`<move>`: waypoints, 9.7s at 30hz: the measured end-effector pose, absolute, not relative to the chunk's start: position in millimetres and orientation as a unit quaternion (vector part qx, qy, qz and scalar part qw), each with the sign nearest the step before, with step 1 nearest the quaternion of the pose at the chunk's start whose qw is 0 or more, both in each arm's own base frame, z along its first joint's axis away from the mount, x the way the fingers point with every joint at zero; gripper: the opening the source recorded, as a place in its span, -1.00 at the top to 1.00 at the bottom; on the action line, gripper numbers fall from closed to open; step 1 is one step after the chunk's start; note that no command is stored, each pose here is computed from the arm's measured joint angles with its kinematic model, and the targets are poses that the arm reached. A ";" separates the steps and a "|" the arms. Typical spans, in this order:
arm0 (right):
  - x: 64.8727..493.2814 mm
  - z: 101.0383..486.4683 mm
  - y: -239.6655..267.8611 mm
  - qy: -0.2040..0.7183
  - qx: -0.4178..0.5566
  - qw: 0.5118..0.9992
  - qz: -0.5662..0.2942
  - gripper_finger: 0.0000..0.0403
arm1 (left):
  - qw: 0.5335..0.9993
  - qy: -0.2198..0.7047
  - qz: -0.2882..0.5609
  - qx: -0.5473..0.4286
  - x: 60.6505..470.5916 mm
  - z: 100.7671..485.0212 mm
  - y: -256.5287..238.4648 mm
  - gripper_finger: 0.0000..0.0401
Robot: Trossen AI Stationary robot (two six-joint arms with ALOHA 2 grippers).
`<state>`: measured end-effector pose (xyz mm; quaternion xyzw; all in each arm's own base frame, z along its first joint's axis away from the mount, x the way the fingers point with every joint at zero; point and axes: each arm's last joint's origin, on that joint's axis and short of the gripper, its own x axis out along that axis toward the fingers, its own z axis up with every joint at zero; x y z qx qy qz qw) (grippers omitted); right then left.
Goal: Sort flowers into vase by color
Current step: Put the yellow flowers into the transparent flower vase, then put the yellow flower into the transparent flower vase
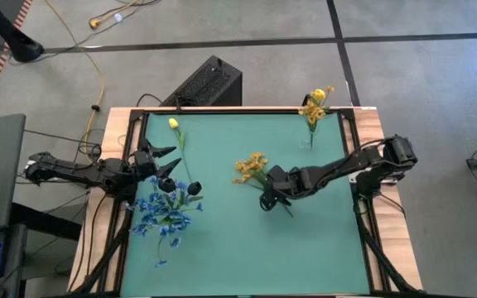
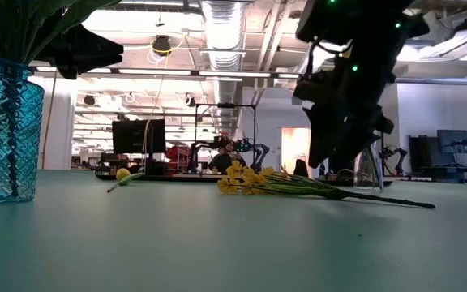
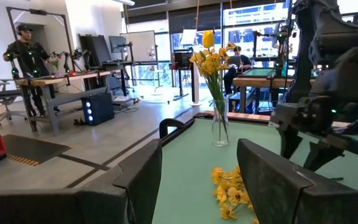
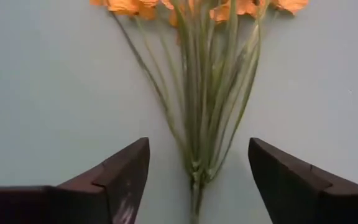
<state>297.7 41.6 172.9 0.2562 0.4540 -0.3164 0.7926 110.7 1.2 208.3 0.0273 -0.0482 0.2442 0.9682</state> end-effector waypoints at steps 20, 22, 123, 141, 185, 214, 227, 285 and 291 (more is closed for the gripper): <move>323.3 122.3 33.5 0.546 0.238 0.740 -0.311 -0.53 | 0.968 -0.047 0.242 0.032 110.9 208.5 1.1 0.01; 326.9 126.5 35.0 0.553 0.238 0.736 -0.309 -0.45 | 0.969 -0.047 0.242 0.032 110.9 208.5 1.1 0.01; 144.7 260.5 -43.8 -0.126 0.115 0.660 -0.731 0.81 | 0.969 -0.036 0.242 0.041 111.2 206.3 1.0 0.01; 149.4 258.2 -45.8 -0.137 0.122 0.655 -0.733 0.81 | 0.969 -0.035 0.242 0.044 111.2 206.3 1.0 0.01; 206.8 208.6 -67.8 -0.031 0.026 0.639 -0.768 0.69 | 0.968 -0.037 0.242 0.049 111.1 207.0 1.1 0.01; 198.3 215.7 -44.0 0.107 -0.035 0.680 -0.724 0.24 | 0.968 -0.038 0.244 0.044 111.1 207.0 1.2 0.01; 209.5 228.7 -39.7 0.288 -0.034 0.701 -0.652 -0.51 | 0.969 -0.039 0.241 0.043 111.1 207.0 1.0 0.01; 285.0 313.4 86.2 0.238 0.258 0.931 -0.098 -0.52 | 0.976 -0.052 0.209 0.038 111.7 209.0 -0.7 0.01; 329.0 306.1 91.0 0.123 0.189 0.971 -0.077 -0.52 | 0.977 -0.060 0.201 0.036 111.5 210.3 -1.1 0.01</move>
